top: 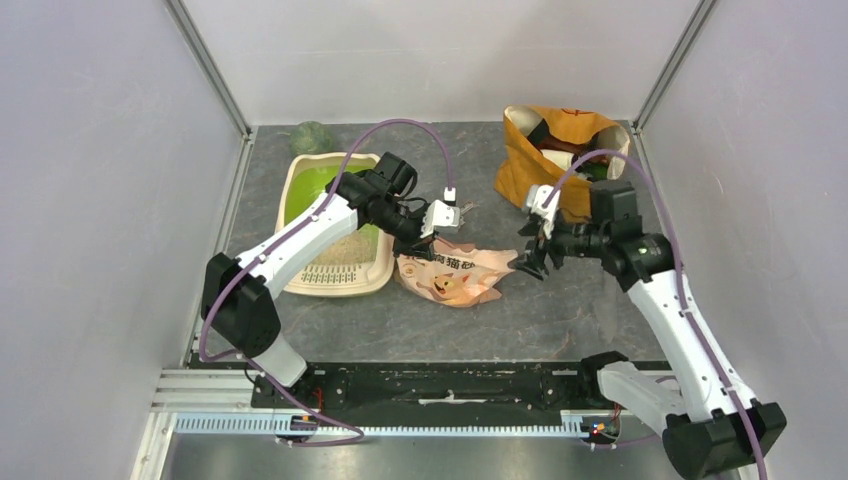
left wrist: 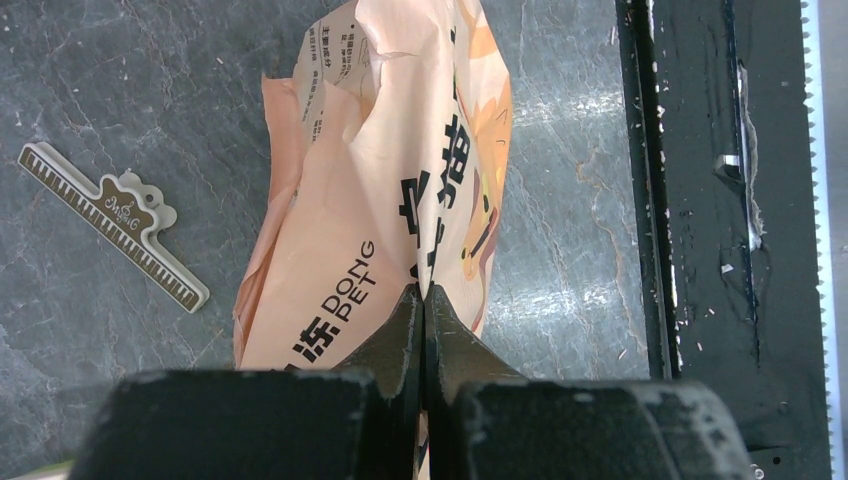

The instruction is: Fill the litter box with clean litter

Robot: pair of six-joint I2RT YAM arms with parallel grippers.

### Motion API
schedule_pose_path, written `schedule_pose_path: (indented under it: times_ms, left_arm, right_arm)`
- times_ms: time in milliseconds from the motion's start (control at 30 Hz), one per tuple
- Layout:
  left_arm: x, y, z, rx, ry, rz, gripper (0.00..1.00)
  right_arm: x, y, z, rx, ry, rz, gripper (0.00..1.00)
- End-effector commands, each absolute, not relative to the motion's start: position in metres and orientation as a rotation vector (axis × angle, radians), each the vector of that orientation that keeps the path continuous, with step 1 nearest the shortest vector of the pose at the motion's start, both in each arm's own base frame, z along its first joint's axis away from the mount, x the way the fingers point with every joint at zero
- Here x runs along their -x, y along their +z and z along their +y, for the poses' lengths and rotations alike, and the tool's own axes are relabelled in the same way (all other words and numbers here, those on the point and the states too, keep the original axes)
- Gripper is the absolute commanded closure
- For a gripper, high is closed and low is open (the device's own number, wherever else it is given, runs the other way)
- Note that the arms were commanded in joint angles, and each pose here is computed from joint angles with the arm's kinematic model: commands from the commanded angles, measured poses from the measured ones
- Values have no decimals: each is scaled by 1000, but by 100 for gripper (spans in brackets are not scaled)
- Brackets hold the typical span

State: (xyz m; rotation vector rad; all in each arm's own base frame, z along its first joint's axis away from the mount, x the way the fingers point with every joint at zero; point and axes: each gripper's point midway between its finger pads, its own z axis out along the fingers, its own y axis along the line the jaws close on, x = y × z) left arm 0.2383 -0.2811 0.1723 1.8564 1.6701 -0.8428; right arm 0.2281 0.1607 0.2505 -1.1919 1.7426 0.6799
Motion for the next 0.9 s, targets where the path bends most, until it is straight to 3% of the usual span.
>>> schedule_pose_path:
  times_ms: [0,233,500,633,867]
  left_arm:
    - [-232,183,-278,-1844,-884,1691,98]
    - [-235,184,-277,-1843,-865,1698,98]
    - [-235,182,-277,-1847,-868,1712,98]
    - [-231,182,-277,-1864,-884,1687,98]
    - [-233,179,-275,-1873,-875,1690,98]
  right_arm:
    - [-247,227,178,1327,557,1570,22]
    - [-236,196,210,1547,526,1486,24]
    - [-216,144,200,1713,544,1593,30]
    - [-211,134,195,1758,563,1644,46]
    - [-217,152,185,1654,564,1775,41]
